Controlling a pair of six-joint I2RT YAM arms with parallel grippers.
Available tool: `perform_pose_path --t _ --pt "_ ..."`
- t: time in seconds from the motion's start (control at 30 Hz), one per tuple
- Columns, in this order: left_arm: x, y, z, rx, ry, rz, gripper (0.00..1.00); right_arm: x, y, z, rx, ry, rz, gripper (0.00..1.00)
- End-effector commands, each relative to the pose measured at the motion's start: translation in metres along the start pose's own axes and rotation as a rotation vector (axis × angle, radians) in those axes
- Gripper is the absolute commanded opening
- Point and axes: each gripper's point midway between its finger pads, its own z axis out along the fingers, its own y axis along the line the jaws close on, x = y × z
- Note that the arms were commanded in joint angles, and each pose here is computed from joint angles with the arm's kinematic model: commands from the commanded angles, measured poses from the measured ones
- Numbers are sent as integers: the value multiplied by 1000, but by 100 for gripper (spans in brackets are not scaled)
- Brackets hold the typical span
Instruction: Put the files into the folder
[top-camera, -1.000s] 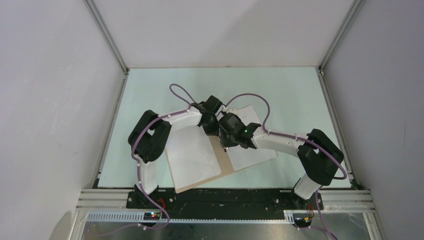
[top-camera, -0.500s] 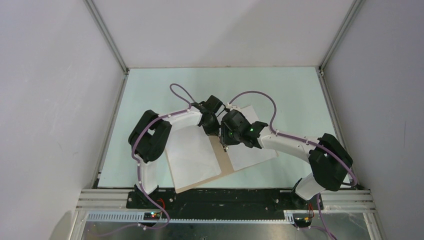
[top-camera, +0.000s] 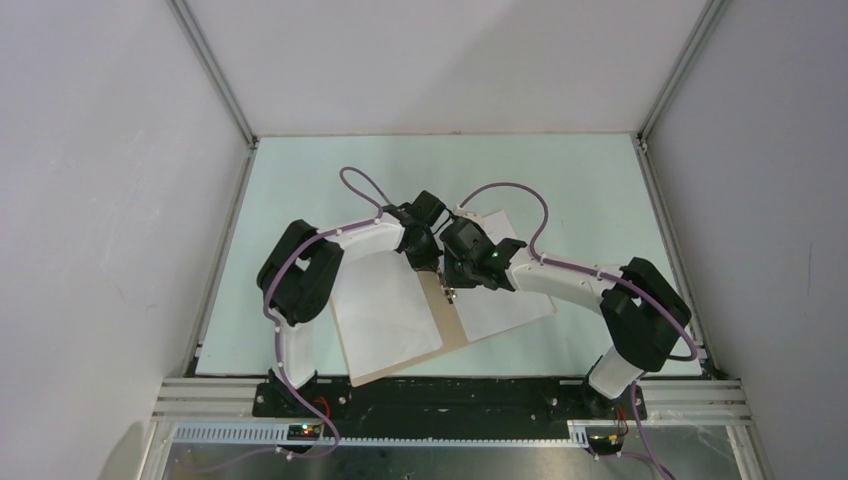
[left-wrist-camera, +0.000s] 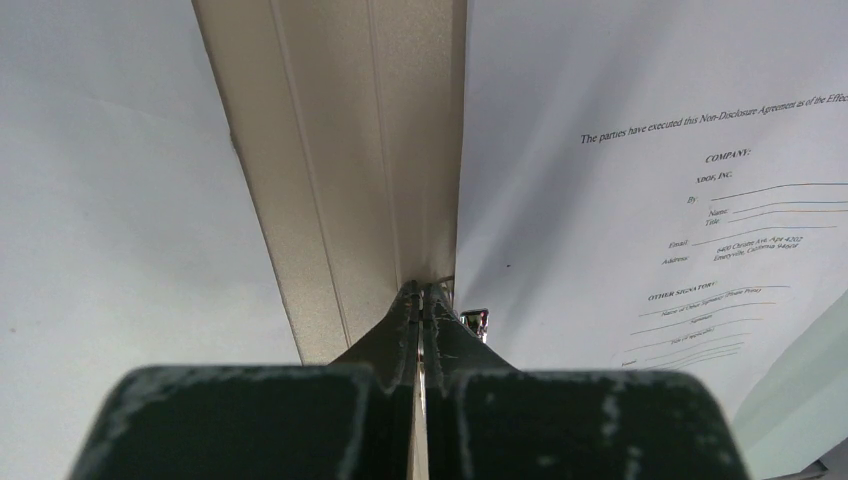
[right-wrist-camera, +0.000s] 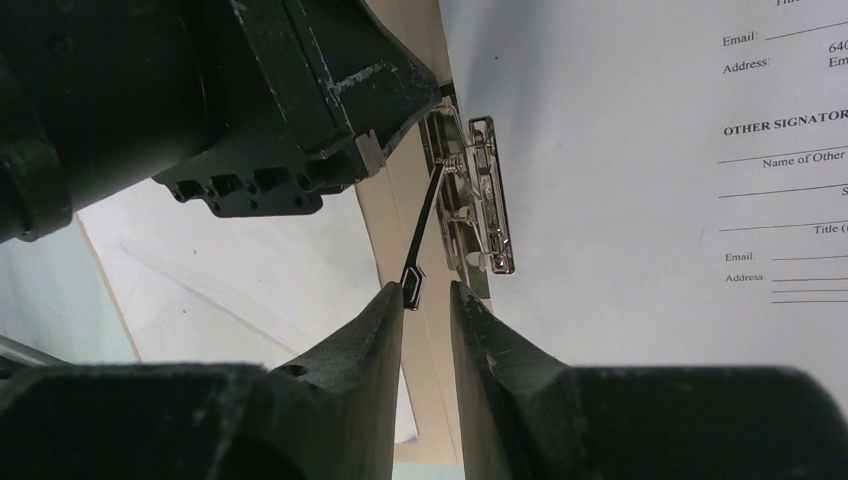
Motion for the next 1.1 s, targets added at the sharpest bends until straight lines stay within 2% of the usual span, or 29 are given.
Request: perform_pose_path --t 0.0,0.4,0.63,1.07 --pt "-3 4 2 -40 -19 14 0 -19 10 -2 -10 -49 28 28" --pt "-4 2 3 -38 -17 13 0 -12 11 1 -8 -25 12 27" --pt "-3 4 3 -42 -17 11 0 -6 6 2 15 -12 2 18" --pt "-2 8 7 -54 -8 8 0 20 -2 10 85 41 -57 15"
